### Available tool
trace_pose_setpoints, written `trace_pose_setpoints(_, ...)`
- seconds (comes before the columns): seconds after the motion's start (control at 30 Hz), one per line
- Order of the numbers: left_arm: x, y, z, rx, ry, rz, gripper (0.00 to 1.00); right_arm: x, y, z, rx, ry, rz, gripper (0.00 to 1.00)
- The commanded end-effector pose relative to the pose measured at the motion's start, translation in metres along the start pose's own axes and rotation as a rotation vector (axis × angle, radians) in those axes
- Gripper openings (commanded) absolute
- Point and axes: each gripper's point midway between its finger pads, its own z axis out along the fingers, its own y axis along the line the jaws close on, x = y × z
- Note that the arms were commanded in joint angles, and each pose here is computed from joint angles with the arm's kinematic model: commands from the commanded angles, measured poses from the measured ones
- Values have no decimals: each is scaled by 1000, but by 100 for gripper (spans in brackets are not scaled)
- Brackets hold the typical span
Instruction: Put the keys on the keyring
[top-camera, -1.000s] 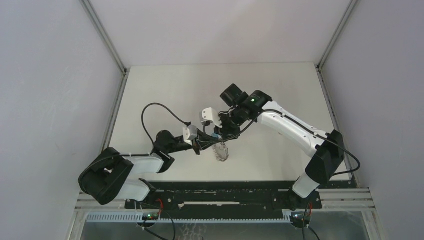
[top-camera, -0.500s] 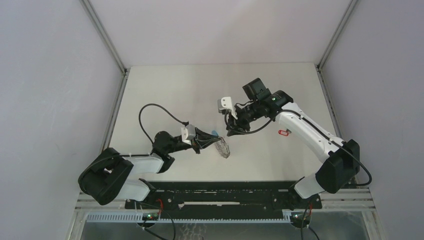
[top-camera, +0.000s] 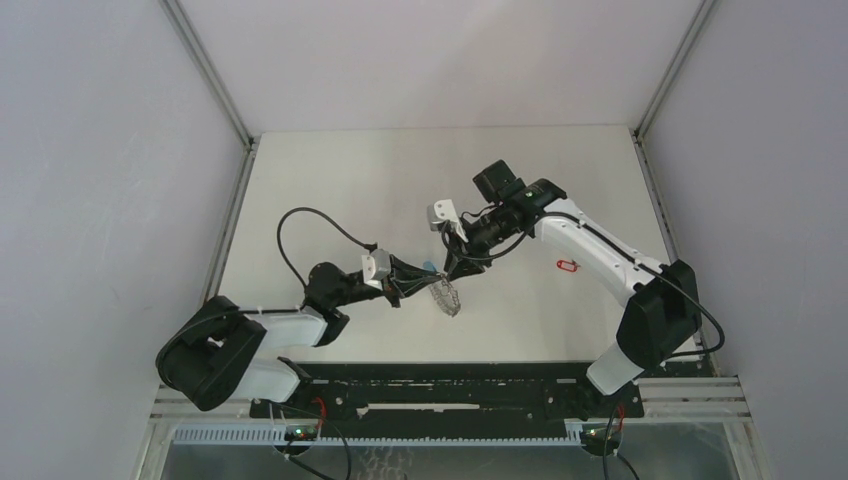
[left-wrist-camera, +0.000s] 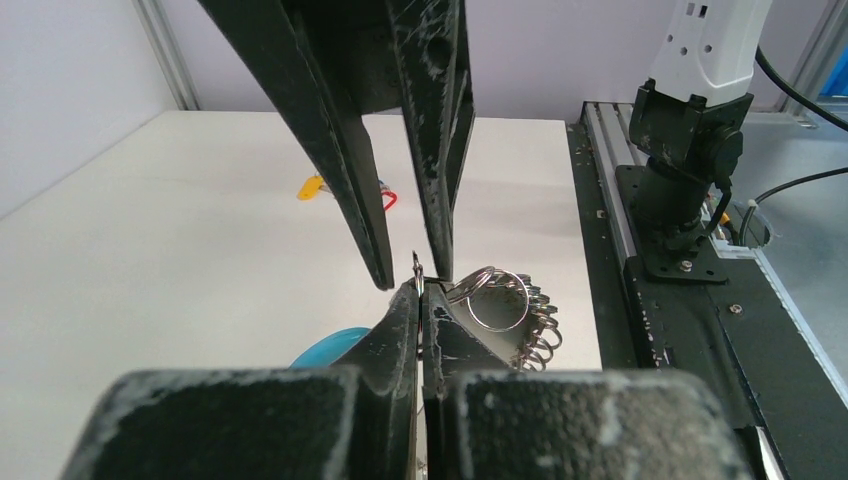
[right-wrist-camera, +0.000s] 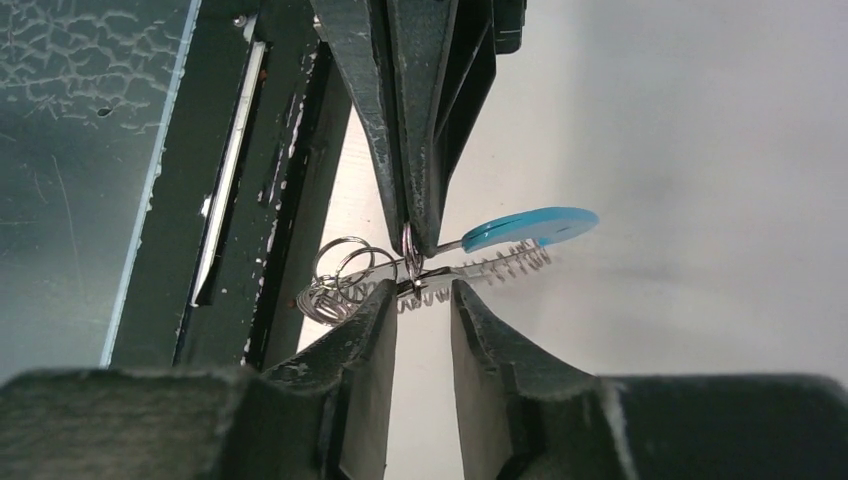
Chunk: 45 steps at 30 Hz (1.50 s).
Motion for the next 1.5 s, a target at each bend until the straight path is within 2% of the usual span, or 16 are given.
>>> trace_pose_setpoints(0.0, -30, -1, 3, 15, -83, 74, 0, -18, 1, -2, -27, -41, -54, 23)
trace_pose_setpoints(0.03, -30, -1, 3, 15, -84, 75, 0, -18, 2, -2, -29, -41, -54, 20)
trace_pose_setpoints(0.13, -30, -1, 3, 17, -83, 75, 0, -18, 1, -3, -26, -40, -53, 0)
trace_pose_setpoints(0.5, -34, -4, 2, 27, -92, 88, 0, -7, -11, -11, 19, -17, 43, 0)
trace_pose_setpoints(0.9, -36, -7, 1, 36, -96, 102, 0, 16, -26, -2, 36, 84, 246, 0)
trace_pose_setpoints(1.07, -34, -7, 1, 34, -93, 101, 0, 12, -29, 0, 54, 78, 246, 0)
trace_pose_setpoints(1.3, -28, 1, -1, -14, -81, 95, 0, 8, -51, -21, 273, 58, 271, 38)
trace_pose_setpoints(1.47, -21, 12, -2, -73, -50, 86, 0, 3, -68, -48, 489, 1, 299, 48)
